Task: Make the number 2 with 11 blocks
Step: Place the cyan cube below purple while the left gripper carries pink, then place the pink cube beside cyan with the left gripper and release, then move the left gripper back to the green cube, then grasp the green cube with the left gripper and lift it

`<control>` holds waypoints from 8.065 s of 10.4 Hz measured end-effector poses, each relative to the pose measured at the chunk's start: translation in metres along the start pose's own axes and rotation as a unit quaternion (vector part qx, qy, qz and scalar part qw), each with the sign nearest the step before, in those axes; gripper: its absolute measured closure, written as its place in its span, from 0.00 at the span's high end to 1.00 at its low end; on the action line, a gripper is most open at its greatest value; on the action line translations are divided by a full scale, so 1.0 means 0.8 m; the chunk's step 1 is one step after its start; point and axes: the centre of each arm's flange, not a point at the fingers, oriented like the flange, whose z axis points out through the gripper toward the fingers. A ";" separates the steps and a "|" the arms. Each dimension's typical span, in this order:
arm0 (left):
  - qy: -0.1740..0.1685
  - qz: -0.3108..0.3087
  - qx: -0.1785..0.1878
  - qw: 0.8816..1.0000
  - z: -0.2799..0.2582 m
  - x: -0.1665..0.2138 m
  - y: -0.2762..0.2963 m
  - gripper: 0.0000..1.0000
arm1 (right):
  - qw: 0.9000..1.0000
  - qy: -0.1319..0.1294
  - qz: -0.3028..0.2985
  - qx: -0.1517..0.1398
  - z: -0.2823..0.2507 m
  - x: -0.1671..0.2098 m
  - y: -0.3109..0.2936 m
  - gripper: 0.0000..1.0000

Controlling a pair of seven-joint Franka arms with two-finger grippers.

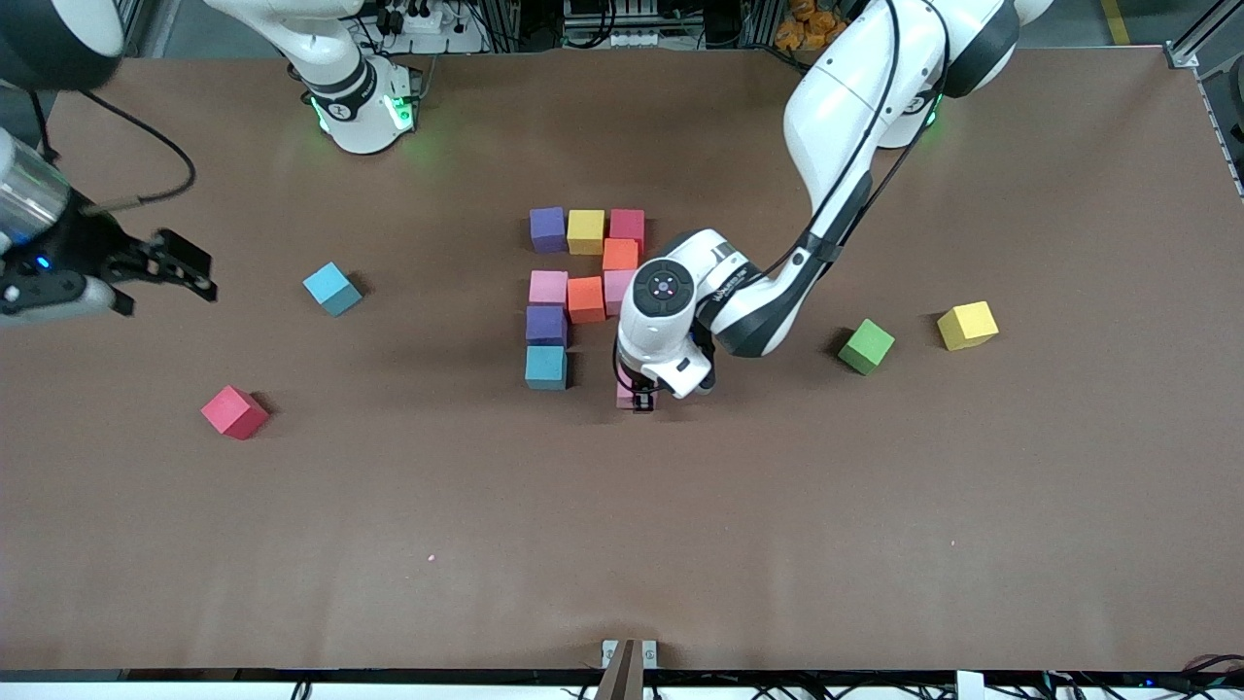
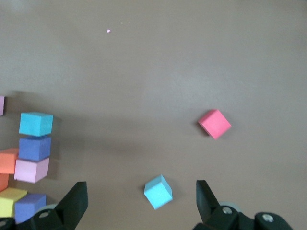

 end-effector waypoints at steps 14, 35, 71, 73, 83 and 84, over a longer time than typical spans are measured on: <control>-0.014 -0.009 -0.018 1.000 0.026 -0.070 -0.045 0.59 | 0.999 -0.018 0.027 -0.008 -0.048 -0.018 0.017 1.00; 0.003 -0.012 -0.030 0.999 -0.065 -0.057 -0.008 1.00 | 0.997 -0.030 0.074 0.000 -0.042 -0.017 0.029 1.00; 0.053 0.328 0.060 0.941 -0.033 0.470 -0.038 1.00 | 0.997 -0.024 0.069 0.002 -0.033 -0.006 0.023 1.00; 0.053 0.330 0.058 0.941 -0.030 0.472 -0.041 0.98 | 0.997 -0.024 0.069 0.002 -0.033 -0.006 0.023 1.00; 0.036 0.216 -0.015 0.976 -0.103 0.372 0.028 0.55 | 0.997 -0.024 0.069 0.002 -0.033 -0.006 0.022 1.00; 0.028 0.201 0.002 0.979 -0.107 0.339 0.038 0.55 | 0.997 -0.023 0.069 0.002 -0.032 -0.005 0.022 1.00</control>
